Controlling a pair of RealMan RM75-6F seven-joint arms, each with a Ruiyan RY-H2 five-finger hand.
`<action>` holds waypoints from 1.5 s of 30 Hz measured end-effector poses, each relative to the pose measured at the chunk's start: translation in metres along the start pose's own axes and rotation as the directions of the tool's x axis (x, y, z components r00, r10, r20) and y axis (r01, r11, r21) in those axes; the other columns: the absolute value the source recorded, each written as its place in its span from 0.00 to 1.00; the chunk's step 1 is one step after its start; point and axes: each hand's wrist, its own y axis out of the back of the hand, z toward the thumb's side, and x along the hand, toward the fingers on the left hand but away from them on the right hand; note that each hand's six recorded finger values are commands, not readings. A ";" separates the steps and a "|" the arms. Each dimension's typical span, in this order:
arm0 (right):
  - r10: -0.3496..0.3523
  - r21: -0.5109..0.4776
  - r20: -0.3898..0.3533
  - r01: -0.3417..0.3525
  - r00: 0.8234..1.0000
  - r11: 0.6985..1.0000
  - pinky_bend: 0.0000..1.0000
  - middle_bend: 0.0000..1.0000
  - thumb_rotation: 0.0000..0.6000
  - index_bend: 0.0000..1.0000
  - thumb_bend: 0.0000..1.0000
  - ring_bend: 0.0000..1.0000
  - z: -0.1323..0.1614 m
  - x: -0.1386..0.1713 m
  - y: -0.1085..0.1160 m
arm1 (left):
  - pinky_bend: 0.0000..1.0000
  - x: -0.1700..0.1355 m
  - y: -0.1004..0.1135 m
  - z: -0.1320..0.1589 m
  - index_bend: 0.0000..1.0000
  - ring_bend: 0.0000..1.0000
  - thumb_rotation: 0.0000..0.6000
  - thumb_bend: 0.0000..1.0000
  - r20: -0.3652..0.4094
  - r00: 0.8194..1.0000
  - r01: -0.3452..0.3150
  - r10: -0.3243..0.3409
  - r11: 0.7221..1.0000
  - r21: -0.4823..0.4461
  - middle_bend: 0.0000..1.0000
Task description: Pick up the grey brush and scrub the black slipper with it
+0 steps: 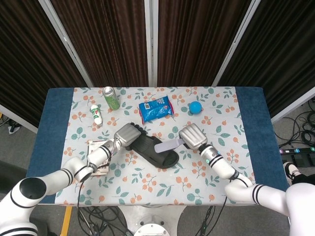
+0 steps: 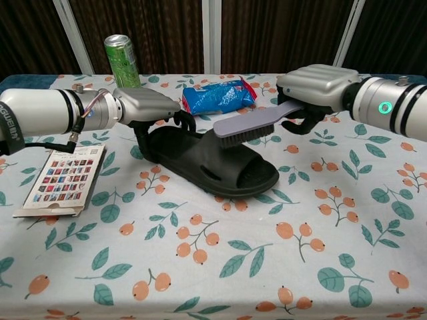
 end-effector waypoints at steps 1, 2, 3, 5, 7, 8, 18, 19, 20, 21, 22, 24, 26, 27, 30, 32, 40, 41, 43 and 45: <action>-0.005 0.011 -0.009 0.005 1.000 1.000 1.00 1.00 1.00 1.00 0.39 1.00 0.004 -0.004 0.000 | 0.27 0.000 0.000 0.000 0.42 0.25 1.00 0.25 0.000 1.000 -0.001 0.001 1.000 0.001 0.43; -0.011 0.027 -0.020 0.011 1.000 1.000 1.00 1.00 1.00 1.00 0.39 1.00 0.009 -0.008 0.000 | 0.27 0.000 0.001 0.000 0.42 0.25 1.00 0.25 0.000 1.000 -0.002 0.002 1.000 0.001 0.43; -0.014 0.040 -0.029 0.015 0.999 0.999 1.00 1.00 1.00 1.00 0.39 1.00 0.013 -0.011 -0.001 | 0.27 0.000 0.001 0.001 0.41 0.25 1.00 0.25 -0.001 1.000 -0.002 0.002 1.000 0.000 0.43; -0.019 0.070 -0.043 0.022 0.999 0.997 1.00 1.00 1.00 1.00 0.39 1.00 0.019 -0.018 -0.001 | 0.27 0.000 0.001 0.001 0.41 0.25 1.00 0.25 -0.003 1.000 -0.001 0.001 1.000 -0.003 0.43; -0.021 0.093 -0.052 0.026 0.998 0.995 1.00 1.00 1.00 1.00 0.39 1.00 0.025 -0.022 -0.003 | 0.27 0.000 0.000 0.000 0.41 0.25 1.00 0.25 -0.009 1.000 0.003 -0.004 1.000 -0.018 0.43; -0.020 0.105 -0.058 0.026 0.998 0.994 1.00 1.00 1.00 1.00 0.39 1.00 0.029 -0.026 -0.004 | 0.27 0.000 0.000 0.000 0.41 0.25 1.00 0.25 -0.012 1.000 0.006 -0.006 1.000 -0.027 0.43; 0.048 0.215 -0.102 -0.026 0.994 0.976 1.00 1.00 1.00 1.00 0.39 1.00 0.031 -0.016 -0.026 | 0.27 -0.005 -0.004 -0.008 0.41 0.25 1.00 0.25 -0.025 1.000 -0.002 0.002 1.000 -0.026 0.43; 0.056 0.222 -0.102 -0.032 0.993 0.975 1.00 1.00 1.00 1.00 0.39 1.00 0.029 -0.013 -0.028 | 0.27 -0.006 -0.004 -0.008 0.41 0.25 1.00 0.25 -0.024 1.000 -0.005 0.005 1.000 -0.024 0.43; 0.065 0.227 -0.101 -0.041 0.993 0.973 1.00 1.00 1.00 1.00 0.39 1.00 0.026 -0.009 -0.031 | 0.27 -0.007 -0.004 -0.008 0.41 0.25 1.00 0.25 -0.022 1.000 -0.007 0.007 1.000 -0.020 0.43; 0.071 0.229 -0.100 -0.047 0.992 0.972 1.00 1.00 1.00 1.00 0.39 1.00 0.024 -0.006 -0.032 | 0.27 -0.008 -0.006 -0.008 0.41 0.25 1.00 0.25 -0.020 1.000 -0.006 0.006 1.000 -0.016 0.43; 0.076 0.228 -0.099 -0.052 0.992 0.972 1.00 1.00 1.00 1.00 0.39 1.00 0.022 -0.003 -0.034 | 0.27 -0.009 -0.008 -0.009 0.41 0.25 1.00 0.25 -0.020 1.000 -0.004 0.004 1.000 -0.016 0.43; 0.086 0.220 -0.098 -0.062 0.991 0.973 1.00 1.00 1.00 1.00 0.39 1.00 0.017 0.005 -0.035 | 0.27 -0.009 -0.009 -0.009 0.41 0.25 1.00 0.25 -0.023 1.000 -0.005 0.004 1.000 -0.018 0.43; 0.085 0.207 -0.098 -0.063 0.992 0.976 1.00 1.00 1.00 1.00 0.39 1.00 0.013 0.011 -0.033 | 0.27 -0.009 -0.010 -0.009 0.41 0.25 1.00 0.25 -0.024 1.000 -0.006 0.005 1.000 -0.014 0.43; 0.078 0.198 -0.097 -0.057 0.992 0.978 1.00 1.00 1.00 1.00 0.39 1.00 0.010 0.013 -0.030 | 0.27 -0.009 -0.009 -0.008 0.41 0.25 1.00 0.25 -0.023 1.000 -0.007 0.007 1.000 -0.012 0.43; 0.028 0.156 -0.093 -0.013 0.995 0.988 1.00 1.00 1.00 1.00 0.39 1.00 0.007 0.013 -0.016 | 0.27 -0.009 -0.007 -0.007 0.41 0.25 1.00 0.25 -0.020 1.000 -0.013 0.013 1.000 -0.008 0.43; -0.010 0.130 -0.087 0.021 0.996 0.991 1.00 1.00 1.00 1.00 0.39 1.00 0.006 0.008 -0.004 | 0.27 -0.009 -0.005 -0.007 0.41 0.25 1.00 0.25 -0.018 1.000 -0.017 0.017 1.000 -0.009 0.43; -0.001 0.132 -0.071 0.011 0.997 0.991 1.00 1.00 1.00 1.00 0.39 1.00 0.016 -0.024 -0.002 | 0.27 -0.009 0.003 -0.008 0.41 0.25 1.00 0.25 -0.022 0.999 -0.028 0.028 0.999 -0.017 0.43; 0.013 0.137 -0.069 -0.003 0.998 0.991 1.00 1.00 1.00 1.00 0.39 1.00 0.018 -0.028 -0.006 | 0.27 -0.009 0.003 -0.008 0.41 0.25 1.00 0.25 -0.023 0.999 -0.027 0.027 0.999 -0.016 0.43; 0.035 0.145 -0.068 -0.025 0.997 0.989 1.00 1.00 1.00 1.00 0.39 1.00 0.021 -0.033 -0.011 | 0.27 -0.009 0.003 -0.009 0.41 0.25 1.00 0.25 -0.026 0.999 -0.029 0.028 0.999 -0.020 0.43; 0.054 0.159 -0.069 -0.043 0.996 0.986 1.00 1.00 1.00 1.00 0.39 1.00 0.023 -0.035 -0.016 | 0.27 -0.009 0.004 -0.010 0.41 0.25 1.00 0.25 -0.028 0.999 -0.031 0.031 0.999 -0.020 0.43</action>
